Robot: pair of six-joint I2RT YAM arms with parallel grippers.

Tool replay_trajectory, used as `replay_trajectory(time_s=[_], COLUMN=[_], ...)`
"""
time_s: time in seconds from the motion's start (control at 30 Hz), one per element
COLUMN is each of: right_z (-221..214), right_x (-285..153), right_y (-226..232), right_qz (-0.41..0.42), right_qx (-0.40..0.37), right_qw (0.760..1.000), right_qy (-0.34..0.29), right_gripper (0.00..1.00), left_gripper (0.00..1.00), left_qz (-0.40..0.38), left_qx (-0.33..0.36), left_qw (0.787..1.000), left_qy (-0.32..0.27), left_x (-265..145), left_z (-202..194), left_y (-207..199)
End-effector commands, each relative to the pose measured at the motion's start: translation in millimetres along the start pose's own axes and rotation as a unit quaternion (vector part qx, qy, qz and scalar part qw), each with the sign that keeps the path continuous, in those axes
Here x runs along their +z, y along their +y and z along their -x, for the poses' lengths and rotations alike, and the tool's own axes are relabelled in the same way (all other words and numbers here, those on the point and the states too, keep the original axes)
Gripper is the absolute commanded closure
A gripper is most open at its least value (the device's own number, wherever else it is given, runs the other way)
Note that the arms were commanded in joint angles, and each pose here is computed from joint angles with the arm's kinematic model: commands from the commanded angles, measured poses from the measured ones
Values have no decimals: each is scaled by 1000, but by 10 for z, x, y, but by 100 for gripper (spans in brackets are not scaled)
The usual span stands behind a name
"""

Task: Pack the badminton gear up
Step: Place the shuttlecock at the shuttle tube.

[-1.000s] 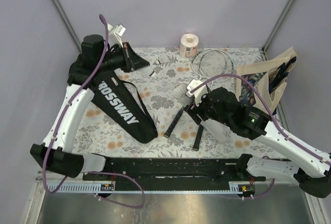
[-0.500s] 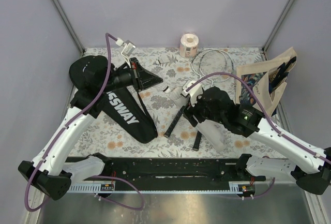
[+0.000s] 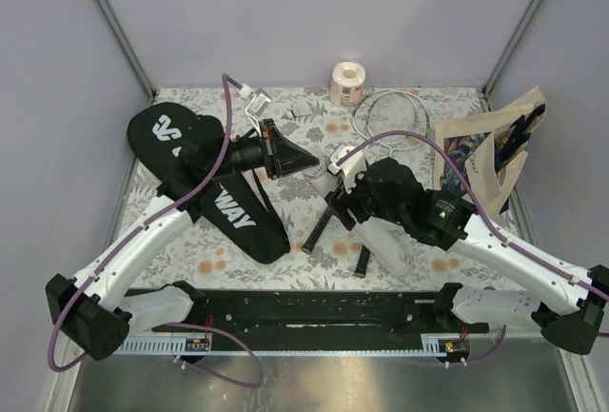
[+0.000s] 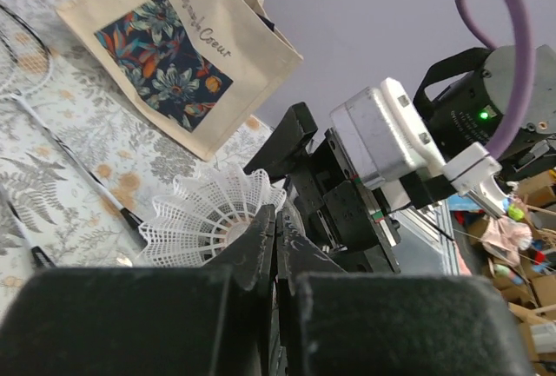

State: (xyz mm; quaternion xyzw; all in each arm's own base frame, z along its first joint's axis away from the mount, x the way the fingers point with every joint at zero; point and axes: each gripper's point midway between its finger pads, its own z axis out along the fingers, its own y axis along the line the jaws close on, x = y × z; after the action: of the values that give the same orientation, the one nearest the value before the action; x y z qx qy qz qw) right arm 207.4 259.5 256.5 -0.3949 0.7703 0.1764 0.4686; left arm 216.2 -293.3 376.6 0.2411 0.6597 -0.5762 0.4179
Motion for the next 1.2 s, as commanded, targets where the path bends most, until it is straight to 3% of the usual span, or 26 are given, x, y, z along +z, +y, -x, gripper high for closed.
replay_trajectory(time_s=[0.0,0.2,0.47,0.63,0.9,1.03,1.17], right_z=[220,224,239,228,134,89,88], right_x=[20,22,23,0,-5,-4,-23], right_y=[-17,-28,-28,-24,-47,-52,-49], right_qz=[-2,-6,-5,-3,-10,-12,-10], right_qx=[8,9,1,-1,-5,-4,-4], right_qw=[999,998,998,997,998,998,998], right_qy=[-44,-56,-65,-71,-65,-61,-64], right_gripper=[57,58,58,58,58,58,58], left_gripper=[100,100,92,66,37,31,34], left_qz=[-47,-28,-35,-4,44,69,133], left_qx=[1,-15,-49,-45,-22,-19,-12], left_qw=[999,999,997,998,999,997,991], left_qy=[-8,13,49,48,18,1,-11], left_x=[93,128,242,190,42,-27,-99], left_z=[-21,-246,-449,-429,-136,25,142], left_y=[-145,-21,3,39,-60,-106,41])
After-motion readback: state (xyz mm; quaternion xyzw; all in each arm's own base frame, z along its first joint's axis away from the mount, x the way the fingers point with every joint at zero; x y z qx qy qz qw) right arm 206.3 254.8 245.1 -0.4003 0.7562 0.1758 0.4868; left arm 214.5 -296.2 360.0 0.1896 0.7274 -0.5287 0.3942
